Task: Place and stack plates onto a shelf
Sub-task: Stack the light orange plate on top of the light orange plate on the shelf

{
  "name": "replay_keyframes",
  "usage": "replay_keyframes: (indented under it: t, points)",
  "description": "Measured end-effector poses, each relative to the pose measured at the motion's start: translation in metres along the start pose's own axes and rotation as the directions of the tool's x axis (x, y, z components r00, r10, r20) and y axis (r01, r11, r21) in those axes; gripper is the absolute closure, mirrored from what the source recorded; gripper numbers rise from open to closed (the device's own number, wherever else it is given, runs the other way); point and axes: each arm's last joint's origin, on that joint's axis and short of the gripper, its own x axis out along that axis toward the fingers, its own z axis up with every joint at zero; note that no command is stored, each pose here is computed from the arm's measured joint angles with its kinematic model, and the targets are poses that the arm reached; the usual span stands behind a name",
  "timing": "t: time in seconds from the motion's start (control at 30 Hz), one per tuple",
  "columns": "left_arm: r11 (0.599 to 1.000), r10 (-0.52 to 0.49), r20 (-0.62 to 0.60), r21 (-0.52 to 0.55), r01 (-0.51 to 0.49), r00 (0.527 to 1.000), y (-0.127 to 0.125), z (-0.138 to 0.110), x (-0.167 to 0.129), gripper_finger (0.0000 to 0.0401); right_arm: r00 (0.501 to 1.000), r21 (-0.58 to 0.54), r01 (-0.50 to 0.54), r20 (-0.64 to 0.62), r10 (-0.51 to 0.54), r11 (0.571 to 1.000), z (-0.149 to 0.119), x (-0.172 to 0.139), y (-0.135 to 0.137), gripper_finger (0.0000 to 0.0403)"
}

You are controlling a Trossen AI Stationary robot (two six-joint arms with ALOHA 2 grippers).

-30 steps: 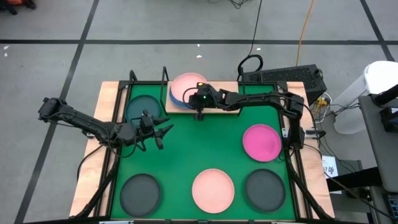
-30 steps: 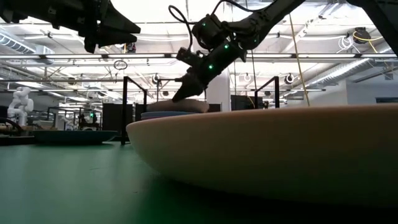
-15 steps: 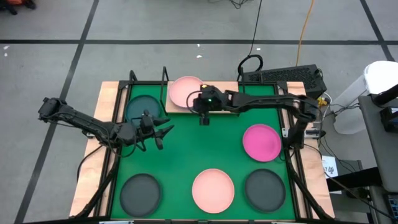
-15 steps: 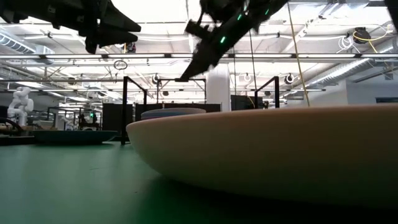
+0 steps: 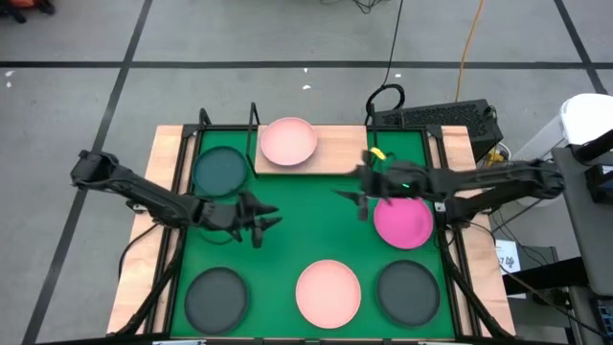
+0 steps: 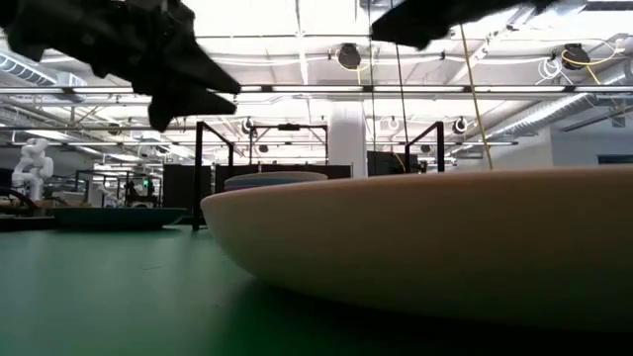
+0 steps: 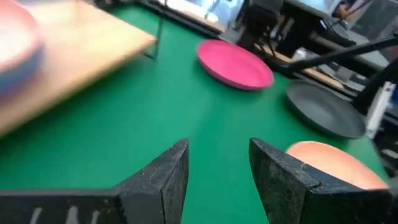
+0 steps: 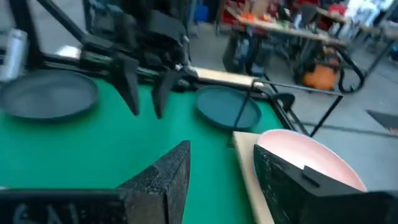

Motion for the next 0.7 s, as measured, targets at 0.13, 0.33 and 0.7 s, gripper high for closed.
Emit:
replay_keyframes:
  t: [0.13,0.33,0.7]
  points:
    - [0.996,-0.089,-0.097,-0.029,0.086,0.991,-0.021,0.005,0.024,0.0229,0.999,0.025,0.018,0.048,-0.019,1.000,-0.029,-0.029,0.006,0.0243]
    - [0.992,-0.116,-0.391,-0.006,0.124,0.913,-0.055,0.005,0.070,0.0229,0.986,0.062,0.049,0.156,-0.058,0.997,-0.054,-0.057,0.008,0.0243]
    - [0.975,-0.224,-0.638,-0.157,0.160,0.736,-0.085,-0.005,0.118,0.0229,0.975,0.053,0.005,0.222,-0.017,0.999,-0.055,-0.074,0.013,0.0243]
